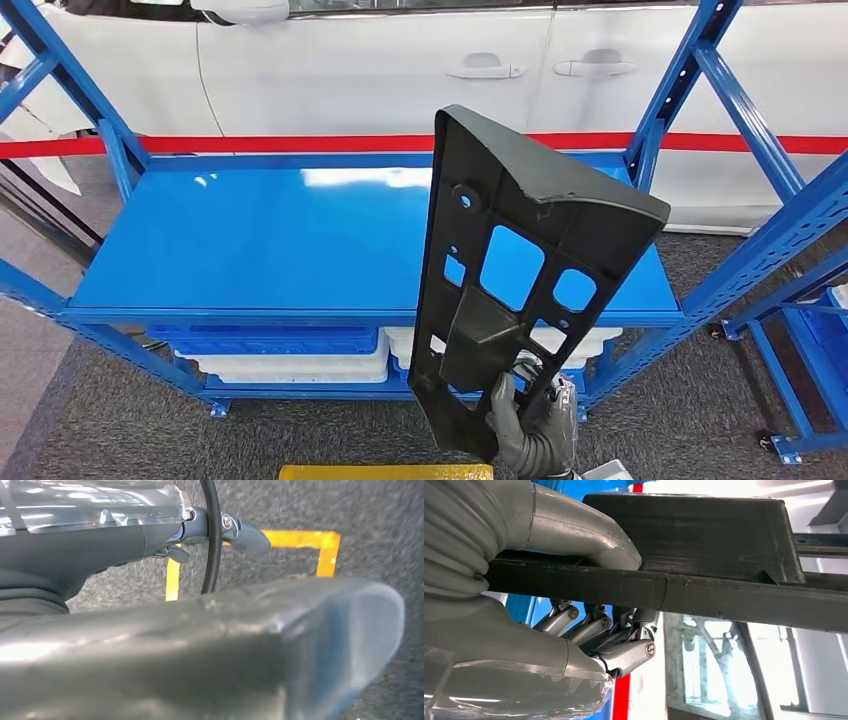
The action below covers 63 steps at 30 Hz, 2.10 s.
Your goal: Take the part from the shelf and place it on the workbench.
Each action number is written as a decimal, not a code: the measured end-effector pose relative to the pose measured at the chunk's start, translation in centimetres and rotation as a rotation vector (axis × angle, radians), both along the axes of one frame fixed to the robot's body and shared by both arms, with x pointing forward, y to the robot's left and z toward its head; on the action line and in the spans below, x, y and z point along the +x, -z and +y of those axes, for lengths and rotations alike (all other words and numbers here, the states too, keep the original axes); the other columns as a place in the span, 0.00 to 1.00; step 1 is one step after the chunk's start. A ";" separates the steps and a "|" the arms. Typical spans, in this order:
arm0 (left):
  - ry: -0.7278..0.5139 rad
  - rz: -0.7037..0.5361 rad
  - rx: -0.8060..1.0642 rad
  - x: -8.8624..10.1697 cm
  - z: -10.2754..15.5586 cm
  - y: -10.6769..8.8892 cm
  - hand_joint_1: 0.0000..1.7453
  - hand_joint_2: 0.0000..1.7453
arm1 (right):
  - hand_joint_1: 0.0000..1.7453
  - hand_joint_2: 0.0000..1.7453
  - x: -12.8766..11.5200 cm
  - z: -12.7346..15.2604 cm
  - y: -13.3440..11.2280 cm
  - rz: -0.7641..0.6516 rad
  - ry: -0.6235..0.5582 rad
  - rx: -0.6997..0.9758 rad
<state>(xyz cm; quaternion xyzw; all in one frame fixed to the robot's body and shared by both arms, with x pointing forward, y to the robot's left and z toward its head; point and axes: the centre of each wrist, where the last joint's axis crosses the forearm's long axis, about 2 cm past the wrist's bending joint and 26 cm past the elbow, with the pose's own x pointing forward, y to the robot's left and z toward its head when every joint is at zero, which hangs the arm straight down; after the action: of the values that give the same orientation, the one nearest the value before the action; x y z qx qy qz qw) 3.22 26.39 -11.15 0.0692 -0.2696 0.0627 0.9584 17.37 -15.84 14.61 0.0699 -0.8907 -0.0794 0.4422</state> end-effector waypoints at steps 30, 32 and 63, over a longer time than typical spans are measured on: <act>0.018 -0.012 -0.001 0.4 0.9 0.0 0.00 0.00 | 1.00 1.00 -0.2 -0.1 0.1 -0.028 0.002 0.017; 0.018 -0.015 0.001 0.4 1.0 0.0 0.00 0.00 | 1.00 1.00 -0.2 -0.1 0.1 -0.028 0.006 0.017; 0.022 -0.031 -0.010 0.3 1.1 0.0 0.00 0.00 | 1.00 1.00 -1.0 -0.8 0.4 -0.008 -0.012 0.040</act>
<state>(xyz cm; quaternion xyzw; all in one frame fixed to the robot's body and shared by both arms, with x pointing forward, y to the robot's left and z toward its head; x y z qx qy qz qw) 3.50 27.48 -11.18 0.0606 -0.2850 0.0546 0.9550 16.42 -16.60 14.17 0.0842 -0.8903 -0.0942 0.4374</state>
